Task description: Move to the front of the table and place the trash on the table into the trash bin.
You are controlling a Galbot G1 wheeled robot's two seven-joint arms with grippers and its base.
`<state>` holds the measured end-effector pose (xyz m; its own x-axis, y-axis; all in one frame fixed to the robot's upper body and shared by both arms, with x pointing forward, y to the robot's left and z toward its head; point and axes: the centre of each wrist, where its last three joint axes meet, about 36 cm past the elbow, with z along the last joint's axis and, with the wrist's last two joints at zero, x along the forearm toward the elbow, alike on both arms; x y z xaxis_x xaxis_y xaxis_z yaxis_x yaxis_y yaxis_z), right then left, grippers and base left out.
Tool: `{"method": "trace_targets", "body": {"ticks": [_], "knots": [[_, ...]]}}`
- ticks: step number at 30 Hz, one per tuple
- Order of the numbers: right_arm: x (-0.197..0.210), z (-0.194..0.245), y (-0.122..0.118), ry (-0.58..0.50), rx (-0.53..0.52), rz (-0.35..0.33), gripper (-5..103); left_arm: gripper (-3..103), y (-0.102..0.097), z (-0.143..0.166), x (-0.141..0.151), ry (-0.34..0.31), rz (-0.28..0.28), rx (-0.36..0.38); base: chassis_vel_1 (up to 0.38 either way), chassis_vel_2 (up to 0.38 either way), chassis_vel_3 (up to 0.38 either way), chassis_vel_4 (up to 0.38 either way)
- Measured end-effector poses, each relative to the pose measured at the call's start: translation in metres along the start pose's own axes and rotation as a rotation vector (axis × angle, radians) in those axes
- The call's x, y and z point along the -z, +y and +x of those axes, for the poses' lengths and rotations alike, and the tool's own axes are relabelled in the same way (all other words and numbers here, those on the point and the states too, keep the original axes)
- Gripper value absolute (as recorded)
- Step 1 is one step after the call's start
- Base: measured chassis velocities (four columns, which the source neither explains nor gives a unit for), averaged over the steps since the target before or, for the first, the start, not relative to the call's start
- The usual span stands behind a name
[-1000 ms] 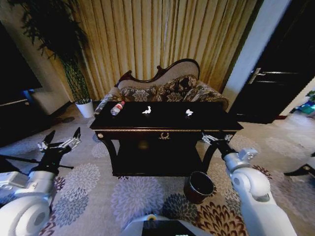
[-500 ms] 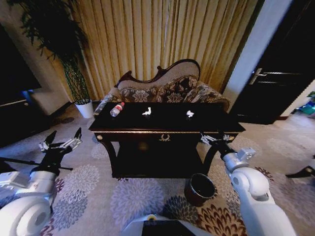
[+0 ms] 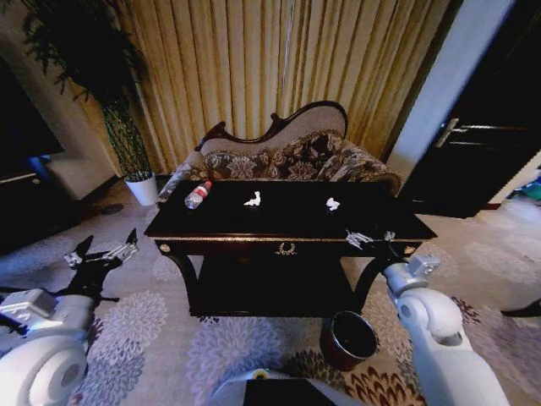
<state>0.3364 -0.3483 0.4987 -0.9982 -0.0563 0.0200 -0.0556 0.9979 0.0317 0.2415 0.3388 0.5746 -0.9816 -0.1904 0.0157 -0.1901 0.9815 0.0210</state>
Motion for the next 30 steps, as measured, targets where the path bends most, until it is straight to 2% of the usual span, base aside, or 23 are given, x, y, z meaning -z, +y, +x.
{"method": "trace_targets", "body": {"ticks": [1,2,4,7,19,30], "knots": [[-0.001,0.000,-0.001,0.000,-0.003,0.001,100,100,0.000,0.000,0.001,-0.005,-0.028,0.001,-0.085,0.069,0.089,-0.084],[-0.001,0.000,-0.001,0.000,-0.003,0.001,100,100,0.000,0.000,0.001,-0.005,-0.028,0.001,-0.085,0.069,0.089,-0.084],[-0.002,0.000,-0.002,-0.002,-0.006,0.004,100,100,0.000,-0.001,0.002,-0.015,-0.063,-0.004,-0.075,0.085,0.064,-0.079],[-0.003,-0.001,-0.002,-0.004,-0.008,0.004,100,100,0.000,-0.001,0.002,-0.019,-0.074,-0.009,-0.085,0.093,0.079,-0.091],[-0.004,-0.001,0.000,-0.002,-0.005,0.003,100,100,0.001,-0.001,0.001,-0.040,-0.063,-0.039,-0.090,0.087,0.092,-0.086],[0.002,-0.013,0.005,0.054,0.025,-0.033,100,100,0.001,-0.001,0.001,-0.057,-0.017,-0.077,-0.005,0.005,0.003,-0.004]]}}
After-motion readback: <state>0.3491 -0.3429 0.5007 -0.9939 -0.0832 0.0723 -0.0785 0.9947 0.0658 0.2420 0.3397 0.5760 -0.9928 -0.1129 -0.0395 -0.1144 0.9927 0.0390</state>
